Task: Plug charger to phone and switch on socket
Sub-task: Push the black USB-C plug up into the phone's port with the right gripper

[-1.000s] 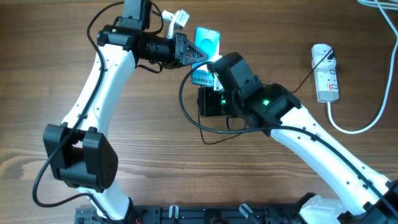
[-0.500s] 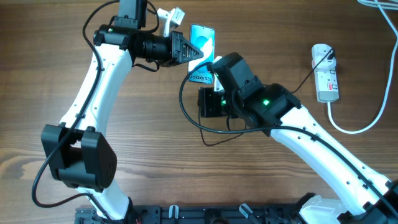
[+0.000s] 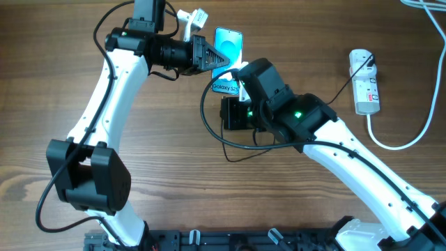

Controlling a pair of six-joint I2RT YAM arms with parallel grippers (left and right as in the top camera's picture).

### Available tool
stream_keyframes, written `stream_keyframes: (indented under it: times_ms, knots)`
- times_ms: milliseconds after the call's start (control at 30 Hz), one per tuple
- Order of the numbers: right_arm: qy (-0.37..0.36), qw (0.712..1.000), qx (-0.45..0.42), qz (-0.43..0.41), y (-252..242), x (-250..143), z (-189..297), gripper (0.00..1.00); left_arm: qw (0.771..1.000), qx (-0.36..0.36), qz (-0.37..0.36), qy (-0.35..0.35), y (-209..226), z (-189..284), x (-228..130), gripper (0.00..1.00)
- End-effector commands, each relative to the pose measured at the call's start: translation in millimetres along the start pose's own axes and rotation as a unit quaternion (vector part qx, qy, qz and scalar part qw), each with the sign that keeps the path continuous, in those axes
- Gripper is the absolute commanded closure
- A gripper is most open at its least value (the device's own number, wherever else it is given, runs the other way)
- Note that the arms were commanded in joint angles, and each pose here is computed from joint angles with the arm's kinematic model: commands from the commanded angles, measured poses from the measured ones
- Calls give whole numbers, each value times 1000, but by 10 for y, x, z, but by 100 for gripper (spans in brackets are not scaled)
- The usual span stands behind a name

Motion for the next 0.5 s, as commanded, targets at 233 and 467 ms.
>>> stream_keyframes:
  times_ms: [233,467]
  knots:
    - [-12,1000,4,-8,23,45,45,96,999,-19,-32,-8,-184,91,20,96]
    - [-17,1000,-3,-8,5,59,45,96,999,-19,-32,-8,-185,90,17,96]
Point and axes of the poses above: each gripper's point midway between its finger pads, its own z axis back along the fingers, its own y axis along the line the jaws close on, x = y × z, the point moved 3 cm from there along z, back along the fingers, and after that the axes turned 1 degree about z, right-handed, at the moved point
